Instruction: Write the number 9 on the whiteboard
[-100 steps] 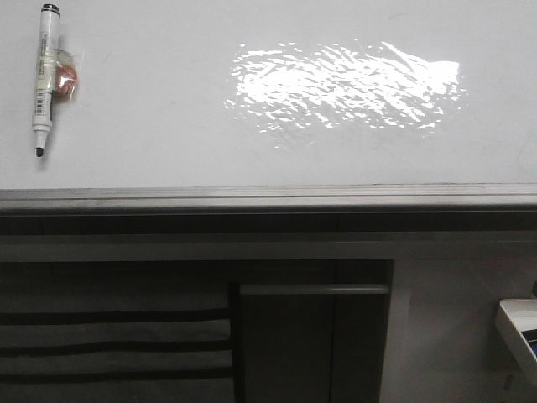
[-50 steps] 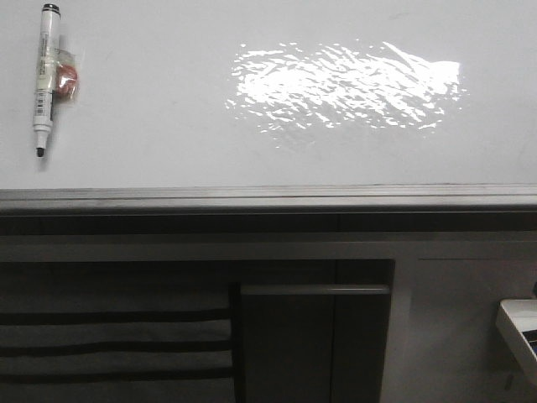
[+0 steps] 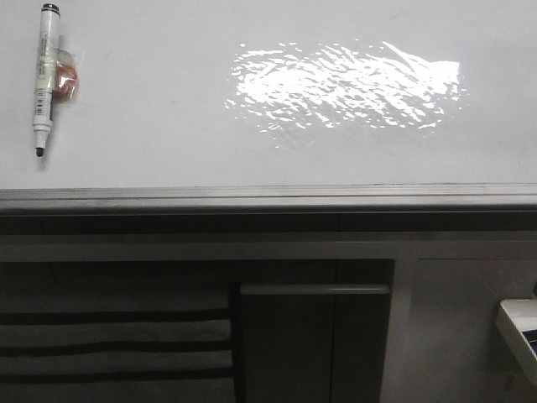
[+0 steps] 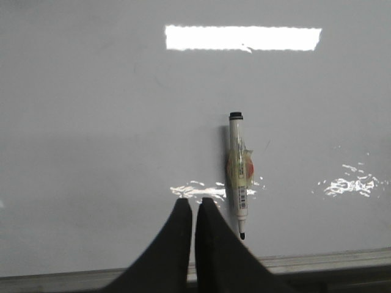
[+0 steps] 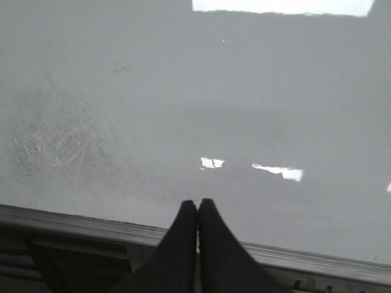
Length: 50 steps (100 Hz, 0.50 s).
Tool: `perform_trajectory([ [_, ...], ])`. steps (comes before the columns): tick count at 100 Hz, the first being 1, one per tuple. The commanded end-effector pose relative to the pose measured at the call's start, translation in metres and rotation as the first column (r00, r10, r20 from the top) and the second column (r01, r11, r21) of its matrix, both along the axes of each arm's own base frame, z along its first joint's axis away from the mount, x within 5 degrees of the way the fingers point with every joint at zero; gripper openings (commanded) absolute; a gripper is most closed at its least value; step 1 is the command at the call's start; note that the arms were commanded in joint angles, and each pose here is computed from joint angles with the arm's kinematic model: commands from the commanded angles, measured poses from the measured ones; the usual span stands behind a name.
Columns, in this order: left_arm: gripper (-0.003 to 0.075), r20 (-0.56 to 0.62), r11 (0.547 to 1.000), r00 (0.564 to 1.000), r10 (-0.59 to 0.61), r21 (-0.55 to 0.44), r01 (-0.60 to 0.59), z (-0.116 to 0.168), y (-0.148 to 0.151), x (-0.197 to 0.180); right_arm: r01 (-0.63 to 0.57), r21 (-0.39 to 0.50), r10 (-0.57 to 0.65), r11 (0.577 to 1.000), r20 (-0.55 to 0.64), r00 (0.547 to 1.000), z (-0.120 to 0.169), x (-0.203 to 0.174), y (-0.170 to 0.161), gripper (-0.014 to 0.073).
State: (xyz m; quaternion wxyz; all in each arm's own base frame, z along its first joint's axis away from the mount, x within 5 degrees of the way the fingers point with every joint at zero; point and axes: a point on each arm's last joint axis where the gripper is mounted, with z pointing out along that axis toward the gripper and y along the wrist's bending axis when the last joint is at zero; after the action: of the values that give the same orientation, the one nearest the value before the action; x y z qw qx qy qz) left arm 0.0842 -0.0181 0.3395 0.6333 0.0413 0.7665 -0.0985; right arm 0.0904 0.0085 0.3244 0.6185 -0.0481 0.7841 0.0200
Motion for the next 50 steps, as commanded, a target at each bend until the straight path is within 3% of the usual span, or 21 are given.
perform_trajectory([
  [1,-0.0020,0.070,1.000,0.997,0.012,-0.023,-0.010,0.0154,0.0002,0.0044,0.011,-0.009,-0.010,1.000,0.087,0.996,0.0168,0.0037,-0.0009,-0.0072],
  [50,-0.0020,0.062,1.000,0.998,0.012,-0.021,-0.010,0.0146,0.0000,0.0065,0.011,-0.009,-0.010,1.000,0.083,0.996,0.0165,0.0041,-0.0009,-0.0072],
])
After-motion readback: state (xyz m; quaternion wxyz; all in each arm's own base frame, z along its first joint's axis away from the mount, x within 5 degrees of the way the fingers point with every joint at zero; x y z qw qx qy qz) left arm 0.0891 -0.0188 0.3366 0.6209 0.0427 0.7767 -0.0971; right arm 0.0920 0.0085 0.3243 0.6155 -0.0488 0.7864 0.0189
